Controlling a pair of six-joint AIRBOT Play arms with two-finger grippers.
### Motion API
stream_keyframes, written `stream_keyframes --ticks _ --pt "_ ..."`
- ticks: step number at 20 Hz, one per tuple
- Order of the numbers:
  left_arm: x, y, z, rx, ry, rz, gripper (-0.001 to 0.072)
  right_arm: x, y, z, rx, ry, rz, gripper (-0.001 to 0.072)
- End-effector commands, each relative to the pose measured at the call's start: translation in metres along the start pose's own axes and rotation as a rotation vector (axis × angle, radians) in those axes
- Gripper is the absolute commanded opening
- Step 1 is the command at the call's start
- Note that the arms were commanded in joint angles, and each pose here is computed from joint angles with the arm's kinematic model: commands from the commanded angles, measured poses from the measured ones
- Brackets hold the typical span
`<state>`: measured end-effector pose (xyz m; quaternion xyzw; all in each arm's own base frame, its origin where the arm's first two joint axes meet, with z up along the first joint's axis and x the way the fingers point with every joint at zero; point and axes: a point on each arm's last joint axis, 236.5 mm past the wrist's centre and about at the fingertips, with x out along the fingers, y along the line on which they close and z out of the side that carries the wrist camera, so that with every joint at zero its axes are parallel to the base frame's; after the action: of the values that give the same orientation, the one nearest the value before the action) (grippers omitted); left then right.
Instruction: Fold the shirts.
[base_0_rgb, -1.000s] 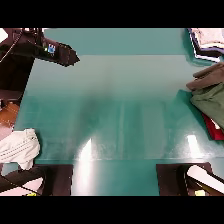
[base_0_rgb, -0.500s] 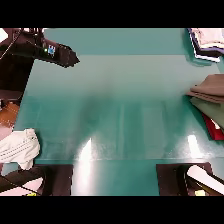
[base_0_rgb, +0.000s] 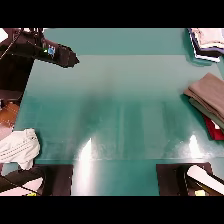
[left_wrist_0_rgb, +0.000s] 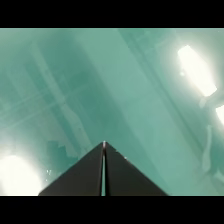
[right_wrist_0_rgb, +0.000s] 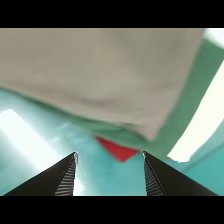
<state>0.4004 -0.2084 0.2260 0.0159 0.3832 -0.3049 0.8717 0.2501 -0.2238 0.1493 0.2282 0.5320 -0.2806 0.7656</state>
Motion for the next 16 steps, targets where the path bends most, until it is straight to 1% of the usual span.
stream_keyframes --ticks 1,2,3,4,5,7,8,9,10,11,13,16 --pt "0.0 0.0 0.001 0.0 -0.005 0.0 0.0024 -0.011 0.072 -0.008 -0.006 0.034 0.303 0.048" --pt "0.0 -0.001 -0.001 0.0 0.003 -0.002 0.0024 -0.022 0.107 -0.011 -0.029 0.04 0.44 0.0477" --pt "0.0 -0.001 0.0 -0.001 0.0 -0.003 0.0024 -0.037 0.14 -0.015 -0.063 0.049 0.566 0.0428" --pt "0.0 -0.001 0.0 -0.001 -0.002 -0.003 0.0024 -0.05 0.169 -0.022 -0.103 0.063 0.663 0.0427" --pt "0.0 -0.001 0.0 -0.001 -0.002 -0.003 0.0024 -0.061 0.195 -0.033 -0.156 0.083 0.737 0.0427" --pt "0.0 0.0 0.002 -0.001 -0.008 -0.001 0.0024 -0.073 0.237 -0.06 -0.281 0.125 0.805 0.0425" --pt "0.0 -0.001 0.002 -0.001 -0.008 -0.002 0.0024 -0.078 0.256 -0.077 -0.346 0.149 0.825 0.0371" --pt "0.0 -0.001 0.002 -0.001 -0.008 -0.002 0.0024 -0.083 0.272 -0.092 -0.412 0.162 0.845 0.0199" --pt "0.0 -0.001 0.002 -0.001 -0.008 -0.002 0.0024 -0.088 0.289 -0.11 -0.482 0.176 0.865 0.0043" --pt "0.0 -0.001 0.002 -0.001 -0.008 -0.002 0.0024 -0.094 0.303 -0.126 -0.542 0.192 0.886 0.0017" --pt "0.0 -0.001 0.002 -0.001 -0.008 -0.002 0.0024 -0.106 0.329 -0.159 -0.644 0.212 0.927 0.0017" --pt "0.0 -0.001 0.002 -0.001 -0.008 -0.002 0.0024 -0.119 0.352 -0.191 -0.741 0.218 0.967 0.0017"
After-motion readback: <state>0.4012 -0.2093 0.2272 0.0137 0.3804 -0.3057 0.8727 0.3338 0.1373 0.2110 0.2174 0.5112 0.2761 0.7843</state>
